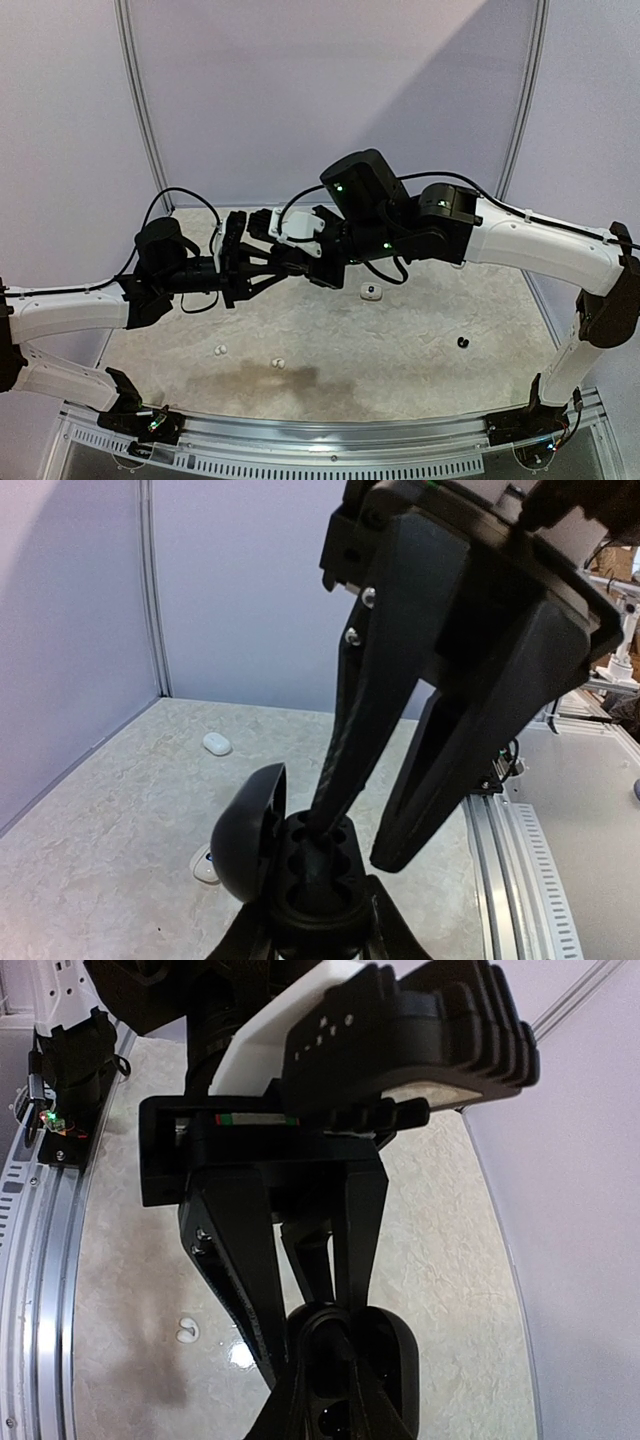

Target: Insert the wireless bluetooth earbuds into the charging case

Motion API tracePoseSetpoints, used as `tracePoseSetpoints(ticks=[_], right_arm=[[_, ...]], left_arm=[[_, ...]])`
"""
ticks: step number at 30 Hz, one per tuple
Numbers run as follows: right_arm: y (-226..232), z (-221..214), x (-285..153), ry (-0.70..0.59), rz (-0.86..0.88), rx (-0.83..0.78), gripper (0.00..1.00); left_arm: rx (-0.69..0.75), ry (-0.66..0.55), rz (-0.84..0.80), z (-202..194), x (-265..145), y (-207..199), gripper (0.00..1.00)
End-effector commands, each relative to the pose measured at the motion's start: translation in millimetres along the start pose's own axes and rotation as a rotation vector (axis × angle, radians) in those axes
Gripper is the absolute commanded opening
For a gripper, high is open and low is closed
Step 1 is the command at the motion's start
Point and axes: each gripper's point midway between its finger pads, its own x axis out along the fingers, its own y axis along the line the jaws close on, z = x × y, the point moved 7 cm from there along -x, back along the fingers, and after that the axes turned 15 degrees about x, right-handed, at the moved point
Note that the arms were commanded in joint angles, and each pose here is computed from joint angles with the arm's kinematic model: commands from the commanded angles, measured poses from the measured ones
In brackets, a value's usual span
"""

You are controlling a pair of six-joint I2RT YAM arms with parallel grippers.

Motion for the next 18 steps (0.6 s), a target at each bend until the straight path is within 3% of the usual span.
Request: tracePoseSetpoints(ticks=[1,8,18], right_arm=[[20,-19,0,0.075,0.095,0.003,0.15],[23,-28,6,0.097,0.102,0.007,0.15],[-8,1,-17,-0.056,-0.058,0.053,0.21]], left_arm=[[0.042,-0.055,0.088,17,-3,11,0.00],[0.047,-0.054,0.094,18,-3,12,0.00],[0.049,-0.044,0.056,14,-2,8,0.00]])
